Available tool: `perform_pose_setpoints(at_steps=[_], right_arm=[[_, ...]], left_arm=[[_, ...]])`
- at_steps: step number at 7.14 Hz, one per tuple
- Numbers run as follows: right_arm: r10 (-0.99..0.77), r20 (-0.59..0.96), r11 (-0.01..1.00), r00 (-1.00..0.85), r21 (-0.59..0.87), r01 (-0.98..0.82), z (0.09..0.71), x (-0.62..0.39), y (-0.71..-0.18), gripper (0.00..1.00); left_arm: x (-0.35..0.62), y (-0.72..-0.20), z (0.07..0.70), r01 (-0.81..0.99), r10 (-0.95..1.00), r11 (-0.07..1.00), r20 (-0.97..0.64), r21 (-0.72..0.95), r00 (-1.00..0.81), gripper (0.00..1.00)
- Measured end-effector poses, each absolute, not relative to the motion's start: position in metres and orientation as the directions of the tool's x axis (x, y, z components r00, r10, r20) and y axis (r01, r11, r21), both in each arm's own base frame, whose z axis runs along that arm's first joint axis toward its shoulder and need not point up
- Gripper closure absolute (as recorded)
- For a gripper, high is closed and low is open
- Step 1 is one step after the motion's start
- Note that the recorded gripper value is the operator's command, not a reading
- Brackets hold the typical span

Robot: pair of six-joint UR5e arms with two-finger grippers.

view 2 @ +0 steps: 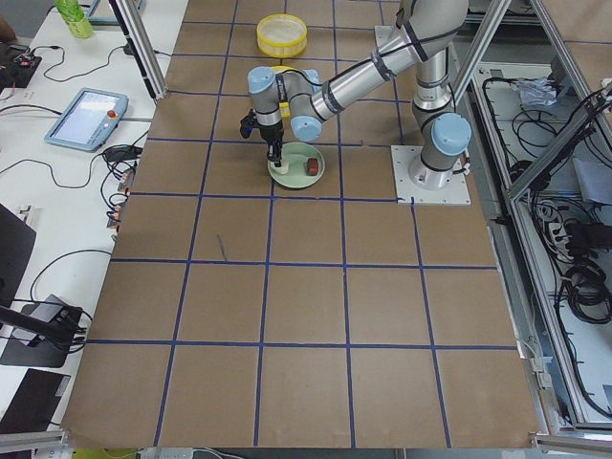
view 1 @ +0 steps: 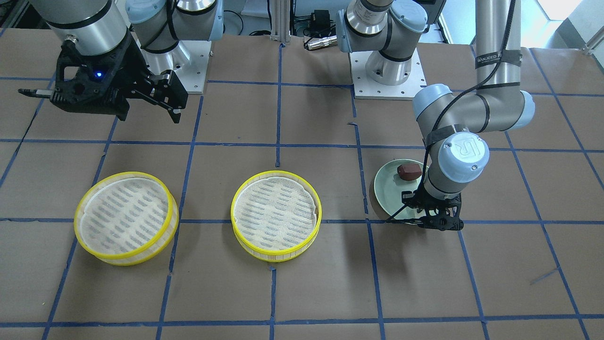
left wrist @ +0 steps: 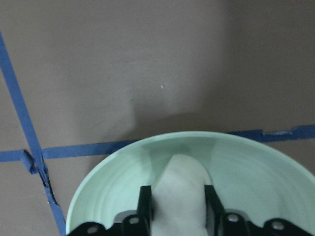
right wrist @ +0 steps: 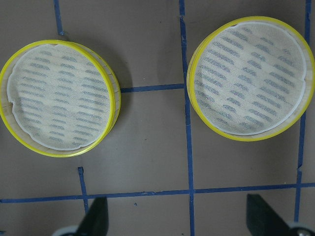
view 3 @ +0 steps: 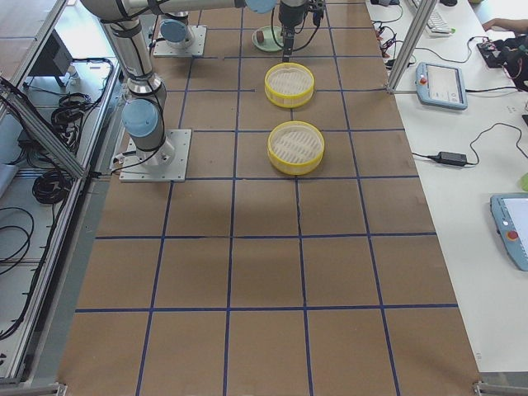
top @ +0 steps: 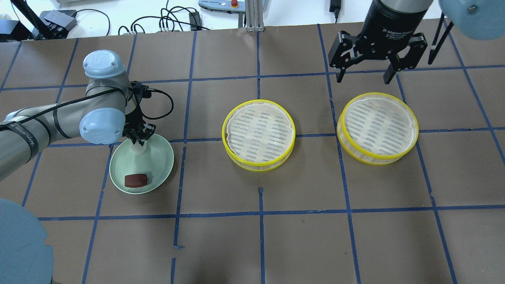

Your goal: Stack buns with steamer

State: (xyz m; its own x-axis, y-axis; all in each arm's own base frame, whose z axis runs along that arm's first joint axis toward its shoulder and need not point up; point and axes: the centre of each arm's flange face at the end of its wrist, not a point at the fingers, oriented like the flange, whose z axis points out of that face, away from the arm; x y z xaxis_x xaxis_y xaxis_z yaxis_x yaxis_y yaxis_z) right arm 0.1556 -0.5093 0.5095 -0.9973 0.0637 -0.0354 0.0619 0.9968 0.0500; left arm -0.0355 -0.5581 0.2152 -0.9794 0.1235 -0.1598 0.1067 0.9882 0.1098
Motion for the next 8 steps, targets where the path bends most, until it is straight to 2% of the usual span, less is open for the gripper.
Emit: perform_pose_setpoints(at_steps=[3,7,8], right_arm=[[0.064,-0.035,0.997,-0.997,0.050,0.062,0.509,0.156,-0.509,0.00],[0.063,-0.035,0.997,-0.997,0.050,0.062,0.509,0.156,-0.509,0.00],[0.062,-0.036,0.997,-0.997,0.049,0.060,0.509,0.155,-0.510,0.00]], left_arm=[[-0.072,-0.562,0.260,0.044,0.043,0.999,-0.098,-0.004,-0.994,0.91],[-0.230,-0.554,0.297,-0.107,-0.095,0.993,0.187,-0.057,-0.978,0.90],[-0.261,-0.547,0.304,-0.134,-0.120,0.990,0.235,-0.046,-0.964,0.85]])
